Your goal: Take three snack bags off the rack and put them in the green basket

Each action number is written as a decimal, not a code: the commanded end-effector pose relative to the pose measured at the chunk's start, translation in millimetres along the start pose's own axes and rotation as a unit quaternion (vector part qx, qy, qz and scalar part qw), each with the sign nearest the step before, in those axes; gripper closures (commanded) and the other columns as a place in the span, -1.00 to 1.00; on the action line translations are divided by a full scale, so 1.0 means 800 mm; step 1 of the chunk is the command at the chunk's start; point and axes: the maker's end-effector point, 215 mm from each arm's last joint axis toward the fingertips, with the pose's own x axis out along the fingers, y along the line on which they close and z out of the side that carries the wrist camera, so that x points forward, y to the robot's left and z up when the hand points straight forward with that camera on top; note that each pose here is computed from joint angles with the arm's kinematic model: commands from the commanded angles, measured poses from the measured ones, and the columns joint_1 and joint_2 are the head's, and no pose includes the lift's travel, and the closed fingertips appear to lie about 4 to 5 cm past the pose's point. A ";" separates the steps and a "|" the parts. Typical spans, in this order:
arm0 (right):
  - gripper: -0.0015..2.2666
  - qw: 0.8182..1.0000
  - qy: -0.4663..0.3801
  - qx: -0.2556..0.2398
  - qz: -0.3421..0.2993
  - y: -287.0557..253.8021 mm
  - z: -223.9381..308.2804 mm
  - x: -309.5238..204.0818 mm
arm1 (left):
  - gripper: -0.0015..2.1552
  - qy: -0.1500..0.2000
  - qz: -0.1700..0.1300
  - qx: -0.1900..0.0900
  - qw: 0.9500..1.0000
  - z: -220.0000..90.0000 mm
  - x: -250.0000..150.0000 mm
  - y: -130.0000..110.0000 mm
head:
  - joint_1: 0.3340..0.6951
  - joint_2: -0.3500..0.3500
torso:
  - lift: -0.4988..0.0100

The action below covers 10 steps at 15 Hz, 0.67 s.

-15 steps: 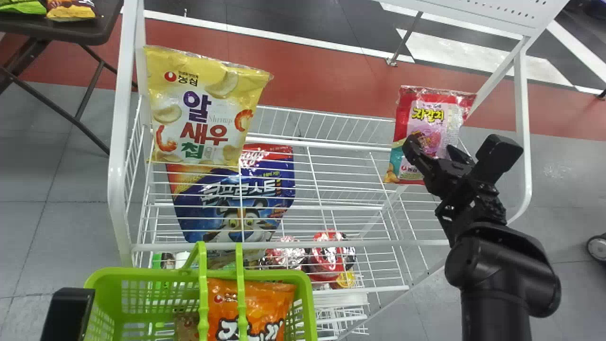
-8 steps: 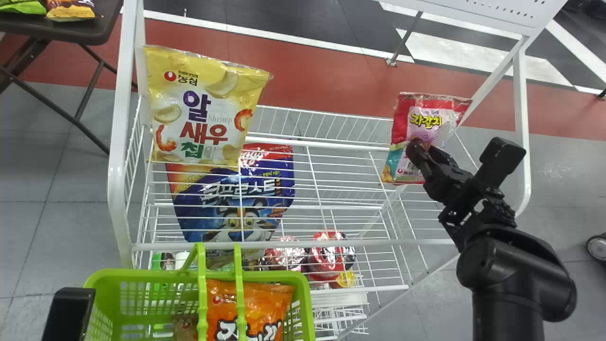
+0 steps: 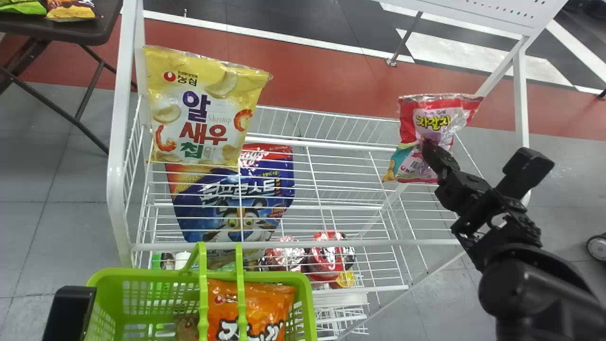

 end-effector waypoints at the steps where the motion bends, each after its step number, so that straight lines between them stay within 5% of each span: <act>1: 0.98 0.999 0.005 0.014 0.039 0.043 0.016 -0.037 | 0.55 0.000 0.000 0.002 1.000 0.002 0.000 -0.001 | 1.00 -1.00 | 0.87; 5: 0.98 0.984 0.114 0.068 0.118 0.135 -0.021 -0.126 | 0.55 -0.002 0.002 0.003 1.000 0.003 -0.003 0.001 | 1.00 -1.00 | 0.87; 9: 0.98 0.918 0.317 0.142 0.189 0.209 -0.108 -0.248 | 0.55 -0.005 0.000 0.001 1.000 0.004 -0.003 0.001 | 1.00 -1.00 | 0.87; 10: 0.98 0.918 0.310 0.143 0.202 0.217 -0.098 -0.251 | 0.55 -0.006 -0.001 -0.002 1.000 0.003 -0.002 0.000 | 1.00 -1.00 | 0.87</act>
